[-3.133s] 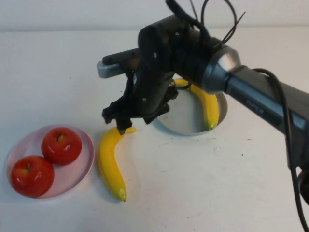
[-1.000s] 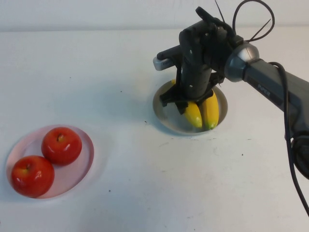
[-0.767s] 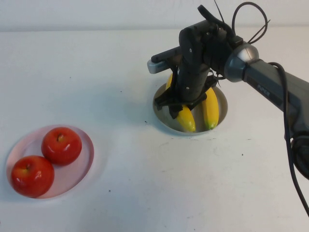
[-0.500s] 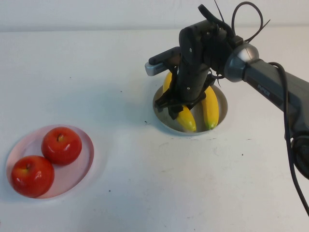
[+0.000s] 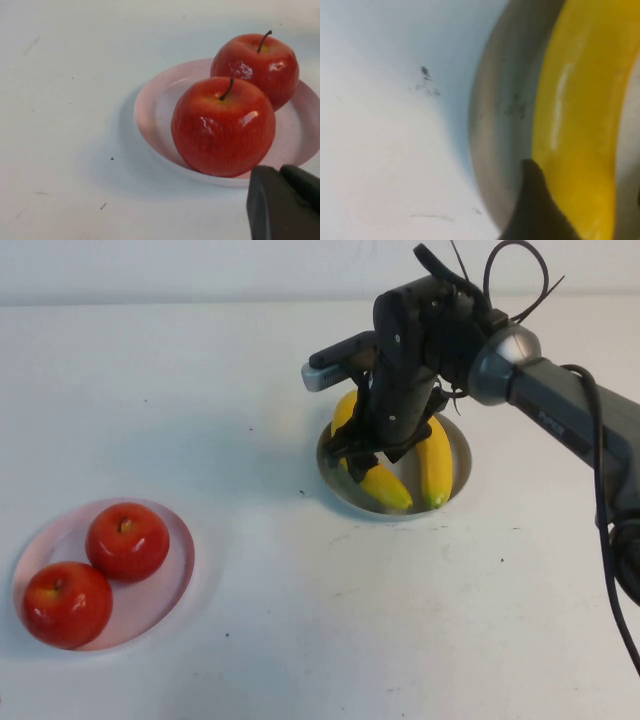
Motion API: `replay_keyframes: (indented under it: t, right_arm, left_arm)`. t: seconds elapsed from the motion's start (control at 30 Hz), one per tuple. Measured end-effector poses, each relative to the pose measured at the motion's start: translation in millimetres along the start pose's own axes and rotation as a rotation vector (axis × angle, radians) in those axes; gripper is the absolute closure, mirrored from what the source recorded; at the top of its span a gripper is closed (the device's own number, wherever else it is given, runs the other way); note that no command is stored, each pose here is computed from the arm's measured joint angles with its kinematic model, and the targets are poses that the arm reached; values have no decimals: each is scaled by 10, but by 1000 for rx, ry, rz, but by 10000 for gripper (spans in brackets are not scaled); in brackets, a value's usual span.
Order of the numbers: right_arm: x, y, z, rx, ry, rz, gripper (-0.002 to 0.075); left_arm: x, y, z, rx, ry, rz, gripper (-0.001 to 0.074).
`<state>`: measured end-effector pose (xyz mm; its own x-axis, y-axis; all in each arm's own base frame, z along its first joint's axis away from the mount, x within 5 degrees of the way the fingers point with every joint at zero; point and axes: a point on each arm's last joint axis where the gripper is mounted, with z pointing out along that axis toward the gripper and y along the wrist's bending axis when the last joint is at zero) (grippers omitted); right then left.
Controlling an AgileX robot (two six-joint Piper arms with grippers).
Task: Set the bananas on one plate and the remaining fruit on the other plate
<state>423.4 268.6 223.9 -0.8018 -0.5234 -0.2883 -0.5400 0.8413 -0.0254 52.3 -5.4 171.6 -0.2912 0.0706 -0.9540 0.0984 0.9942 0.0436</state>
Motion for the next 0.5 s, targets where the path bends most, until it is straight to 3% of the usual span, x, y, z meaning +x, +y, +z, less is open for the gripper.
replay_keyframes:
  t: [0.13,0.33,0.5]
  right_arm:
    - [-20,25,-310,-25,-60,35,441]
    - [43,190,-1077,-72,-197,39,690]
    - [308,255,-1611,-106,-247,26,734]
  left_arm:
    - [0,0,0,0,0,0,732]
    - [0,0,0,0,0,0,732]
    - [0,0,0,0,0,0,732]
